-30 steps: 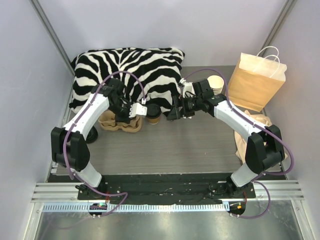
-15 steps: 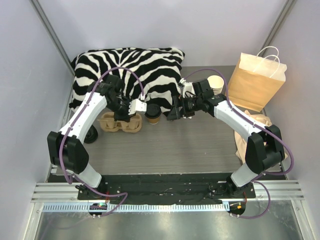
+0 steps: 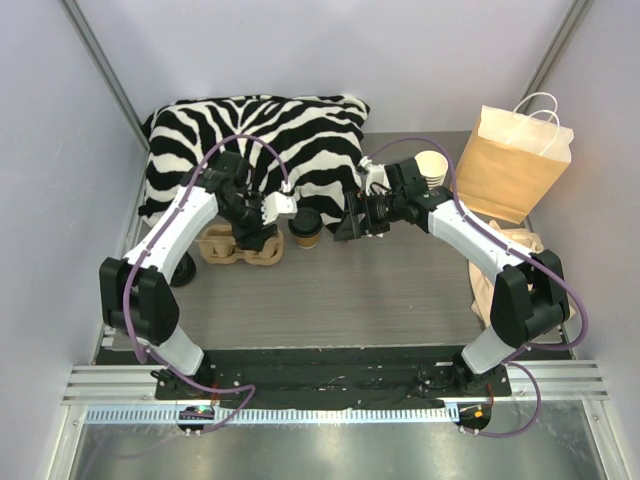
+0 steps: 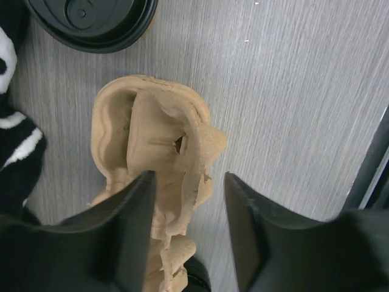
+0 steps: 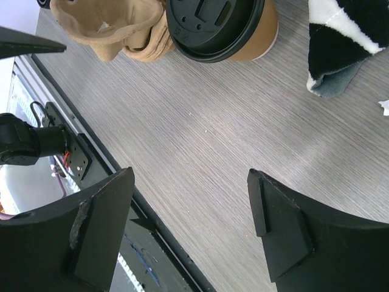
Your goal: Pack the takeout coffee
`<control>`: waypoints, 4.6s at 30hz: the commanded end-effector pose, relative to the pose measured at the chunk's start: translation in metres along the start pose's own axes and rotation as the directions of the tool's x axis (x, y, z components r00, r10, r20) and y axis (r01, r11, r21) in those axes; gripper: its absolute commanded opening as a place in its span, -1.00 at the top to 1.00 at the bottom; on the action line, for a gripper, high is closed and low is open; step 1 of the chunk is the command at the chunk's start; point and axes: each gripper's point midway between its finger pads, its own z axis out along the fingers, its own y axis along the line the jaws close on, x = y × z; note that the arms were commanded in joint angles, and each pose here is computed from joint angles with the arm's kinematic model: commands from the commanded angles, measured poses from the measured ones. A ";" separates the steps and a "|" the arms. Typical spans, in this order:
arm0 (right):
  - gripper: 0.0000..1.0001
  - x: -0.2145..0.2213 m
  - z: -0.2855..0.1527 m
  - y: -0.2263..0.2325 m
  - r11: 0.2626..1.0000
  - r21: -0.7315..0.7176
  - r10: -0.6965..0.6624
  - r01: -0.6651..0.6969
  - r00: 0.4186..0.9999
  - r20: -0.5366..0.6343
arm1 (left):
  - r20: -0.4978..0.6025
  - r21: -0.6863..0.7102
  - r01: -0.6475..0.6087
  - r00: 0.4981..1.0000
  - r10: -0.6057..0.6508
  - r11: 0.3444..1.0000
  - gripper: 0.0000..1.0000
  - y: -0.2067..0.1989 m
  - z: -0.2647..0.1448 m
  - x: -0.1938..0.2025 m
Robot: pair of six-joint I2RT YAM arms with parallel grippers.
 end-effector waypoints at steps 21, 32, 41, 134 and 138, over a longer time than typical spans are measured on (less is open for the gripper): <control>-0.70 -0.078 -0.092 -0.012 0.967 0.207 -0.191 0.150 0.962 0.197 | 0.500 -0.164 0.980 -0.019 -0.866 -0.117 -0.99 0.055 -0.147 0.119; -0.98 -0.186 -0.351 -0.112 0.648 0.753 -0.493 0.115 0.817 0.299 | 0.535 -0.042 0.998 -0.011 -0.845 -0.040 -0.99 0.050 -0.142 0.095; -0.98 -0.163 -0.359 -0.160 0.556 0.769 -0.550 0.316 0.834 0.054 | 0.574 -0.021 1.000 0.027 -0.819 0.019 -0.99 0.055 -0.148 0.085; -0.54 0.124 -0.201 0.051 -0.235 -0.199 -0.972 0.951 -0.234 0.028 | 0.652 0.060 0.971 0.137 -0.746 0.231 -0.99 0.019 -0.169 0.037; -0.99 0.107 -0.208 0.069 -0.172 -0.146 -0.985 0.974 -0.164 0.062 | 0.651 0.057 0.971 0.140 -0.746 0.232 -0.99 0.017 -0.167 0.039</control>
